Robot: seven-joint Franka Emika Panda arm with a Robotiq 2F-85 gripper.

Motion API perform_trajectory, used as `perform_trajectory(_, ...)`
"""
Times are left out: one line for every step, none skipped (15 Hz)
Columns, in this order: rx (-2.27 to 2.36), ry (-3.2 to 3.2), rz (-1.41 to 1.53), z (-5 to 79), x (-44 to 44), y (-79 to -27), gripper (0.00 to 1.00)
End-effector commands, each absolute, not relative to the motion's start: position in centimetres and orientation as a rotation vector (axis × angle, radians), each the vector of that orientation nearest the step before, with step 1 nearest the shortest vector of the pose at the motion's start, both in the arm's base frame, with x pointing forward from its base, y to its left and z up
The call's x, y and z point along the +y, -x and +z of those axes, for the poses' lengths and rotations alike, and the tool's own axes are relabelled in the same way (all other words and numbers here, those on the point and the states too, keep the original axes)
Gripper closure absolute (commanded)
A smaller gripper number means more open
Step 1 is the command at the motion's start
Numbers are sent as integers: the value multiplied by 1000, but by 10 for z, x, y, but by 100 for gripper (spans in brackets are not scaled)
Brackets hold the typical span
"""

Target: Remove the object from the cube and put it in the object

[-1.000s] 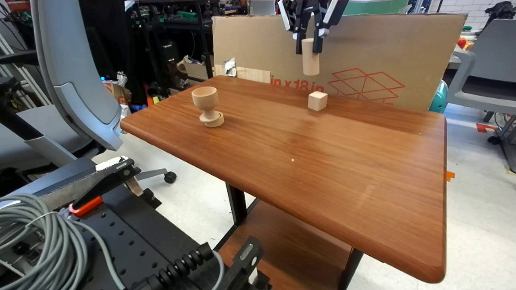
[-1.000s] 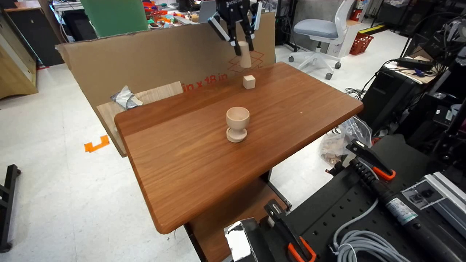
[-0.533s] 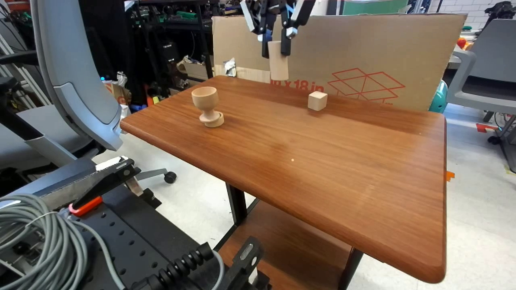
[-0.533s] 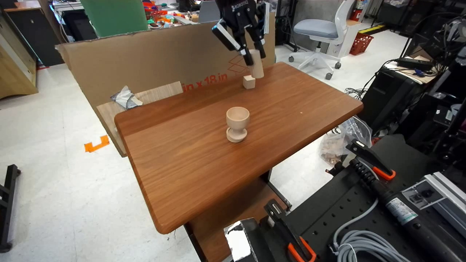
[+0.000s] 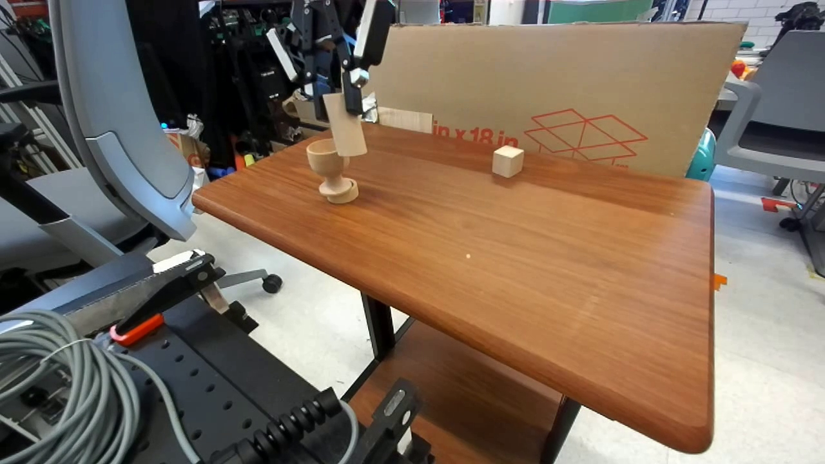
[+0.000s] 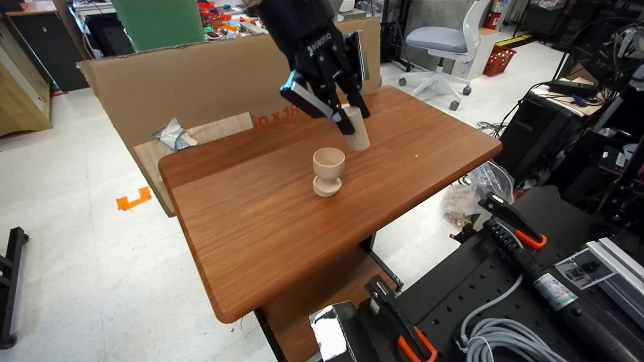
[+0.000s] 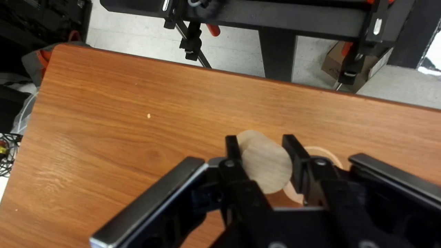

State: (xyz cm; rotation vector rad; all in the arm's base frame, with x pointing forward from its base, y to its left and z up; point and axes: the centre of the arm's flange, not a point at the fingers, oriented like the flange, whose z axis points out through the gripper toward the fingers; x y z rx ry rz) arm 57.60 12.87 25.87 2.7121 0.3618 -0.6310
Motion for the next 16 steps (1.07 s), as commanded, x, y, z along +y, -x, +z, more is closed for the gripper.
perform_trajectory(429,-2701,-527,278,132,-520,90)
perform_trajectory(438,-2705,-504,281,133,-514,90)
perform_trajectory(445,-2710,-488,284,133,-510,90)
perform_trajectory(443,-2718,-471,288,134,-508,90)
perform_trajectory(444,-2725,-458,293,134,-506,90)
perform_trajectory(443,-2734,-435,297,135,-505,90)
perform_trajectory(443,-2742,-420,300,136,-505,90)
perform_trajectory(442,-2746,-413,302,139,-506,90)
perform_trajectory(441,-2751,-397,303,141,-508,90)
perform_trajectory(442,-2751,-394,303,144,-511,90)
perform_trajectory(441,-2752,-391,302,147,-513,90)
perform_trajectory(441,-2751,-389,300,149,-516,90)
perform_trajectory(440,-2753,-387,299,151,-519,90)
perform_trajectory(441,-2754,-395,299,153,-522,90)
perform_trajectory(443,-2756,-394,298,155,-524,90)
perform_trajectory(444,-2757,-393,298,156,-527,90)
